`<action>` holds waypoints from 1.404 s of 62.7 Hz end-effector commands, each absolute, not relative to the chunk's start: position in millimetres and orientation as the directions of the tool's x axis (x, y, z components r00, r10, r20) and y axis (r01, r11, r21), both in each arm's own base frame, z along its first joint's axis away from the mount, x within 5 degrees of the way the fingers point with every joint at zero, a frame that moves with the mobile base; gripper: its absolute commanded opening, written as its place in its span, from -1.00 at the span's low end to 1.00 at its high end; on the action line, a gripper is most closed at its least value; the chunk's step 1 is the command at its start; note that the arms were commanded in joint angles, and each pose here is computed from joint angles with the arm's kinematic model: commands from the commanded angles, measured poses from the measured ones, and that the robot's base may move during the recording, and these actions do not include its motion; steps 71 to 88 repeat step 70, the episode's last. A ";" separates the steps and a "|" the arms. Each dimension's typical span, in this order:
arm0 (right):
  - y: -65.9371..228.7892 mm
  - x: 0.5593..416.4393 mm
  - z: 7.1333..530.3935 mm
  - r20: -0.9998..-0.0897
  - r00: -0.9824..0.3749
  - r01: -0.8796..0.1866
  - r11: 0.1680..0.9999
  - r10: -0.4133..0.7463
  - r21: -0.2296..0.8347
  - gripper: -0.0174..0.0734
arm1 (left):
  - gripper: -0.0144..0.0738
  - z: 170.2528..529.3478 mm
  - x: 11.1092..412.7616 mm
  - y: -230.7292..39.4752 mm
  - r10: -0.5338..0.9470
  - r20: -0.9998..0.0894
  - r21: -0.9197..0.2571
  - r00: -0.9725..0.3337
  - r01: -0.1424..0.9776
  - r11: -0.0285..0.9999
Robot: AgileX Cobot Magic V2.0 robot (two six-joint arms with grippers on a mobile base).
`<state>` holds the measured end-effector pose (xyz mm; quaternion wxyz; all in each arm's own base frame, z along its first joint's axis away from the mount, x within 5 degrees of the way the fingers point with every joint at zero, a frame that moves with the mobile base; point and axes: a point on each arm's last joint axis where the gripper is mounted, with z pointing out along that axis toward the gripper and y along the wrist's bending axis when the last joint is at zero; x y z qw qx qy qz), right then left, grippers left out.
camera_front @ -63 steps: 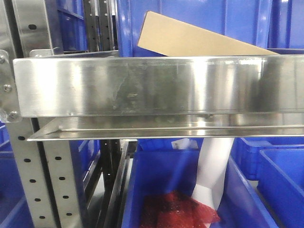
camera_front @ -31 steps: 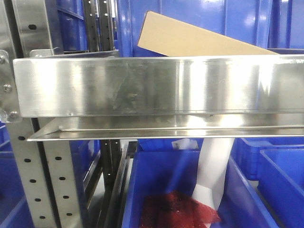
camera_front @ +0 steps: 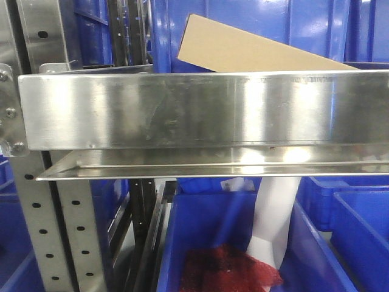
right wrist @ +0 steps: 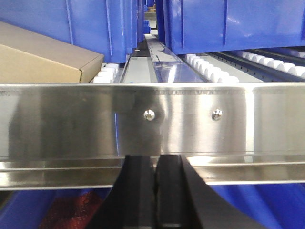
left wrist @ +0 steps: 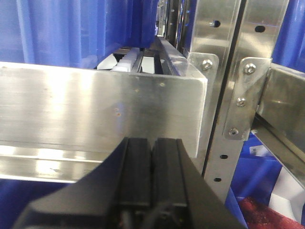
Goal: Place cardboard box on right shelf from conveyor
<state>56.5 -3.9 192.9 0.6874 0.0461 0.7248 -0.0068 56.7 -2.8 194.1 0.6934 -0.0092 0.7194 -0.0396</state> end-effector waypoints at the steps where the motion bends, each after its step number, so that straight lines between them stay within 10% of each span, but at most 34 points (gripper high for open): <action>1: -4.5 55.4 202.8 -0.998 0.052 0.080 0.996 0.043 0.047 -0.49 | -0.94 203.7 55.5 -2.0 -0.082 -0.995 -0.079 0.065 0.040 0.996; 88: -4.5 55.4 202.8 -0.998 0.052 0.080 0.996 0.043 0.047 -0.49 | -0.94 203.7 55.5 -2.0 -0.082 -0.995 -0.079 0.065 0.040 0.996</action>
